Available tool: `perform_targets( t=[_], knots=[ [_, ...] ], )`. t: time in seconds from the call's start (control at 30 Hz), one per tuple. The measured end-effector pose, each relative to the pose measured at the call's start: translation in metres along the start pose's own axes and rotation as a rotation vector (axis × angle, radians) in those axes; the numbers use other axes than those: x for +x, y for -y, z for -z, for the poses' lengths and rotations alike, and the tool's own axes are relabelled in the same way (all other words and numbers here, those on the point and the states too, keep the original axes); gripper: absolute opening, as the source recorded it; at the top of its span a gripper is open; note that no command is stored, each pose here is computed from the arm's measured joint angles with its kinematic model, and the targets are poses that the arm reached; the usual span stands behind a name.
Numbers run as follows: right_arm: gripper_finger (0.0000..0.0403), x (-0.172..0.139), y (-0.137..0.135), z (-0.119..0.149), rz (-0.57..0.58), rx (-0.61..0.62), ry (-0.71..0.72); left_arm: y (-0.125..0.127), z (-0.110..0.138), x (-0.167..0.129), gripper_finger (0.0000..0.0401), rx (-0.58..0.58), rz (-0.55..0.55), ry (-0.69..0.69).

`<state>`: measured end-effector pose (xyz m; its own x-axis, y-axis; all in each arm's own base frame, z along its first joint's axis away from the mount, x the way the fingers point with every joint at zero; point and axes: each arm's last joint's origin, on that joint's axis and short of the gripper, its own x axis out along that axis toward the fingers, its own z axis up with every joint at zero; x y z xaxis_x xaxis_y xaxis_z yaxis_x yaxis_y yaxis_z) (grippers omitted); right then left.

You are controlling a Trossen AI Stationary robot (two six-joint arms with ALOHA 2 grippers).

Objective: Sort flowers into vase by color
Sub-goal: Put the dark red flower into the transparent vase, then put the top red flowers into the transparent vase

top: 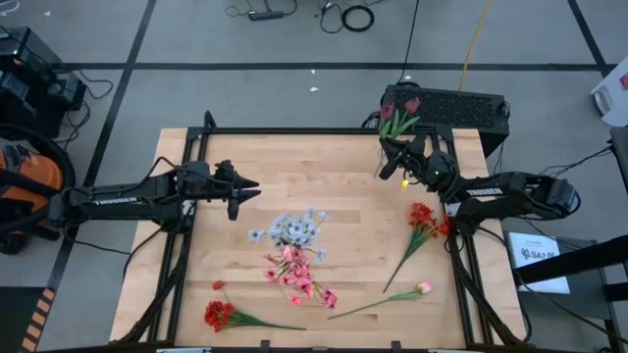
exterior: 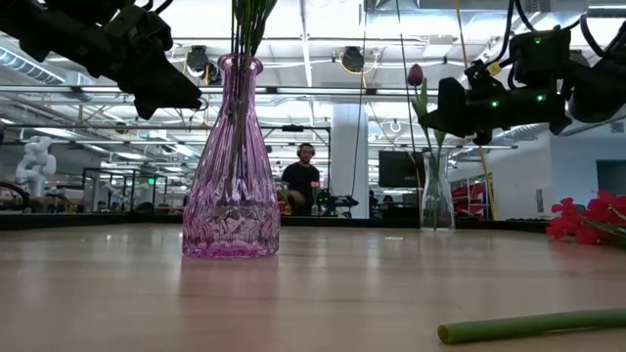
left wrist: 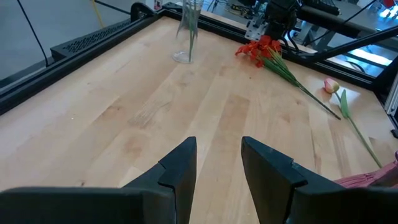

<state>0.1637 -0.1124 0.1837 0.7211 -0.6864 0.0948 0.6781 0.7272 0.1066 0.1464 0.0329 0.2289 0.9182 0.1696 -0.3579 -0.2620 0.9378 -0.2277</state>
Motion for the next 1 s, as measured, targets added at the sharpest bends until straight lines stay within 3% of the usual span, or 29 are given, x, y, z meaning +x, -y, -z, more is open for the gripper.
perform_targets(
  t=[0.4,0.77,0.87,1.0],
  knots=[
    [0.0124,-0.001,0.0,-0.001,-0.003,0.03,0.004,0.0,0.0,0.0,0.0134,0.0,0.0,0.0],
    [0.0129,-0.012,-0.005,-0.042,-0.033,0.03,0.163,0.0,0.0,0.0,0.0134,0.0,0.0,0.0],
    [0.0117,-0.006,-0.017,-0.065,-0.072,-0.008,0.092,0.0,0.0,0.0,0.0134,0.0,0.0,-0.001],
    [0.0077,0.004,-0.036,-0.103,-0.039,-0.056,-0.17,0.0,0.0,0.0,0.0134,0.0,0.005,-0.002]
  ],
)
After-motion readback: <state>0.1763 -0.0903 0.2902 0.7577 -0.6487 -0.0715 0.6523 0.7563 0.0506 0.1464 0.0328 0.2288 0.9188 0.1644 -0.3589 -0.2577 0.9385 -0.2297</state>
